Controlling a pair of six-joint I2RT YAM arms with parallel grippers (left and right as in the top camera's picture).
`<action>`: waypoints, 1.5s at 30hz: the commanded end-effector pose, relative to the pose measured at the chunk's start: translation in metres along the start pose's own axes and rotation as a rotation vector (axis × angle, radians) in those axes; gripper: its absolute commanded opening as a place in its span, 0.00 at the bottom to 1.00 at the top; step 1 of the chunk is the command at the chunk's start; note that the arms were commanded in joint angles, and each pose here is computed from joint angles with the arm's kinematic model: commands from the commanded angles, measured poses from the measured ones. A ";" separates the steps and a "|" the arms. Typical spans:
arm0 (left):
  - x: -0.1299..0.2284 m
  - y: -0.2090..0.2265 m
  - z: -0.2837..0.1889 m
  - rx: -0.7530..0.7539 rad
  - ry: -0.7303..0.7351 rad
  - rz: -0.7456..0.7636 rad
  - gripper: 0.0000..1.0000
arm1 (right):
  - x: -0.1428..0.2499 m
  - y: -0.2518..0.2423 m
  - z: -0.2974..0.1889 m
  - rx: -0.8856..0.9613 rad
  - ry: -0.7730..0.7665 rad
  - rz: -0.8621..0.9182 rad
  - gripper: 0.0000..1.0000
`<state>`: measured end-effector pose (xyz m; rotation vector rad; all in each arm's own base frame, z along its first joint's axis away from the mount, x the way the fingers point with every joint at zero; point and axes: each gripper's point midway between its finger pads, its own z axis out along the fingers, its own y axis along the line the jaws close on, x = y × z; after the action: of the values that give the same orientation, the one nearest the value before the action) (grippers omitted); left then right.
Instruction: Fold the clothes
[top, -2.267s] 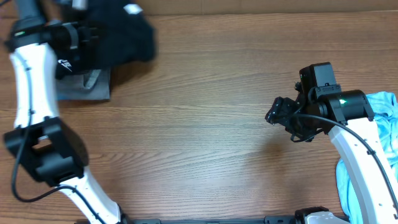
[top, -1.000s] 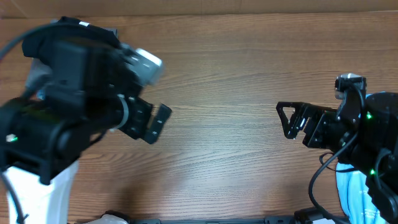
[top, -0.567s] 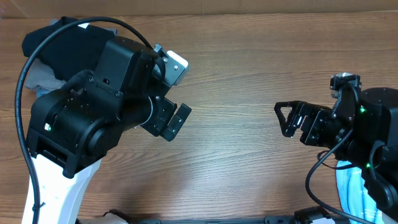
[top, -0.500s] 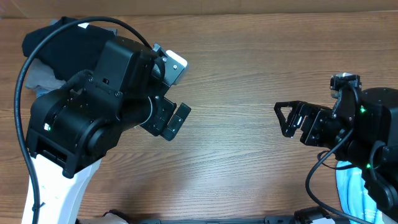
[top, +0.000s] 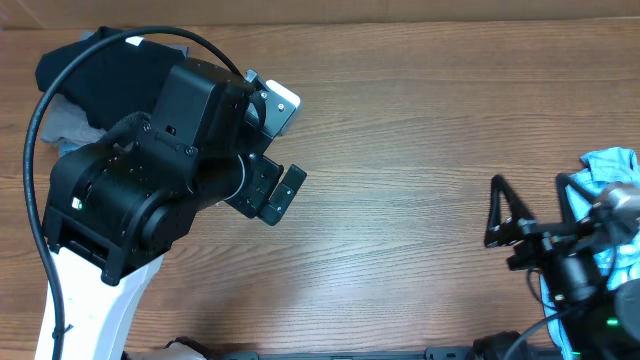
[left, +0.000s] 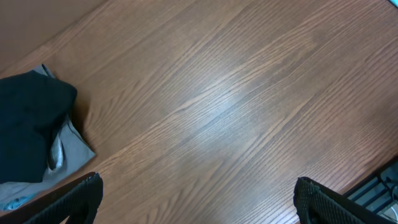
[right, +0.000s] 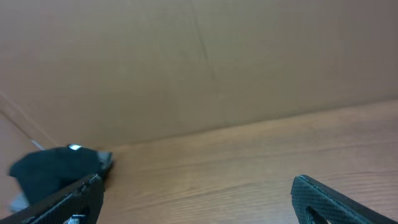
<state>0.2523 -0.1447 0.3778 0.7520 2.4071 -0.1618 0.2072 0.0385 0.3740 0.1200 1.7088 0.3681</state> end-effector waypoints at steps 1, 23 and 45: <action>-0.001 0.000 0.000 -0.005 -0.004 -0.005 1.00 | 0.032 -0.017 0.008 0.033 -0.025 -0.024 1.00; -0.001 0.000 0.000 -0.005 -0.004 -0.005 1.00 | 0.188 -0.068 0.058 0.018 -0.061 -0.010 1.00; -0.001 0.000 0.000 -0.005 -0.004 -0.005 1.00 | 0.189 -0.068 0.058 0.018 -0.060 -0.010 1.00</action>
<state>0.2526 -0.1443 0.3778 0.7502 2.4072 -0.1582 0.2397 0.0398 0.1638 0.1286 1.6740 0.3358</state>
